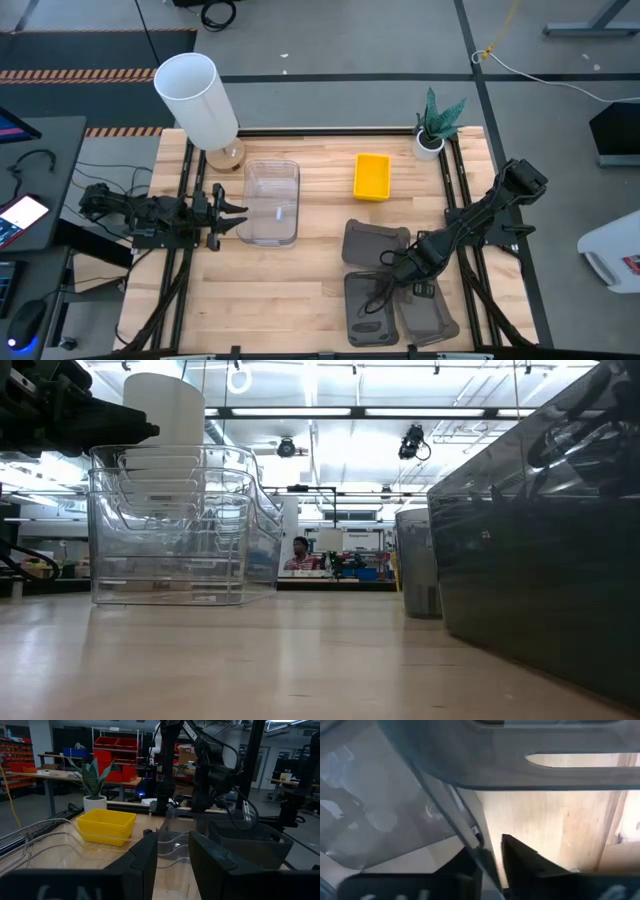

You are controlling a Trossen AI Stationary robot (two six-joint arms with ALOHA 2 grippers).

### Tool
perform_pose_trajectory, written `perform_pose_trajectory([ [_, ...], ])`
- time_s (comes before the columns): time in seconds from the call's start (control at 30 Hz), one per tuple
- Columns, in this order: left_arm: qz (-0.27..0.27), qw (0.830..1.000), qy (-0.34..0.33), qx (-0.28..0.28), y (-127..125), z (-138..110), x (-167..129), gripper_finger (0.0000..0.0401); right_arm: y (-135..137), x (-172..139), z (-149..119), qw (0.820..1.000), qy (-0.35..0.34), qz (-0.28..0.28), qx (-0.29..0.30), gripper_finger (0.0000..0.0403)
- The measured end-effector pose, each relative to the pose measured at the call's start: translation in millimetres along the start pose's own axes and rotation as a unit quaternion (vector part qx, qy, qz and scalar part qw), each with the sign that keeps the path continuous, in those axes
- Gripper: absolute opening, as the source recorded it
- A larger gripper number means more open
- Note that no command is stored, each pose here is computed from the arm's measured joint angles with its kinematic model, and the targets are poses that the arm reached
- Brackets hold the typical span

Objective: Stack baskets by color
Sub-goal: Stack the bottom right black bin on the top black bin

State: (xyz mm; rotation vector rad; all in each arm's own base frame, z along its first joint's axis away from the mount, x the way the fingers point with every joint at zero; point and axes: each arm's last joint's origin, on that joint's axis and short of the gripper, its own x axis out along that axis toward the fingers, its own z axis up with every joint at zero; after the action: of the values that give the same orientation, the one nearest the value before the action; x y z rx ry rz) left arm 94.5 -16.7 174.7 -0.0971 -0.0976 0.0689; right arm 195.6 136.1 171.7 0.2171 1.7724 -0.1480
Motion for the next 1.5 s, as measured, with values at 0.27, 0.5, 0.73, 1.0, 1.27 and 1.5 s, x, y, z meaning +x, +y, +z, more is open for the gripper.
perform_pose_trajectory([
  [0.27,0.000,1.000,0.000,0.000,0,0,0,0.0117,0,0,-1,1.000,0.010,0.006,-0.018,0.0014],
  [0.5,0.000,1.000,0.000,0.000,0,0,0,0.0117,-2,-9,-5,0.999,0.031,-0.018,-0.030,0.0006],
  [0.73,0.000,1.000,0.000,0.000,0,0,0,0.0117,0,-36,-9,0.999,0.020,-0.010,-0.032,0.0008],
  [1.0,0.000,1.000,0.000,0.000,0,0,0,0.0117,-1,-80,-19,1.000,-0.010,-0.014,-0.022,0.0007],
  [1.27,0.000,1.000,0.000,0.000,0,0,0,0.0117,-8,-116,-25,0.999,-0.044,-0.022,0.024,0.0008],
  [1.5,0.000,1.000,0.000,0.000,0,0,0,0.0117,-17,-132,-22,0.991,-0.074,-0.011,0.112,0.0008],
])
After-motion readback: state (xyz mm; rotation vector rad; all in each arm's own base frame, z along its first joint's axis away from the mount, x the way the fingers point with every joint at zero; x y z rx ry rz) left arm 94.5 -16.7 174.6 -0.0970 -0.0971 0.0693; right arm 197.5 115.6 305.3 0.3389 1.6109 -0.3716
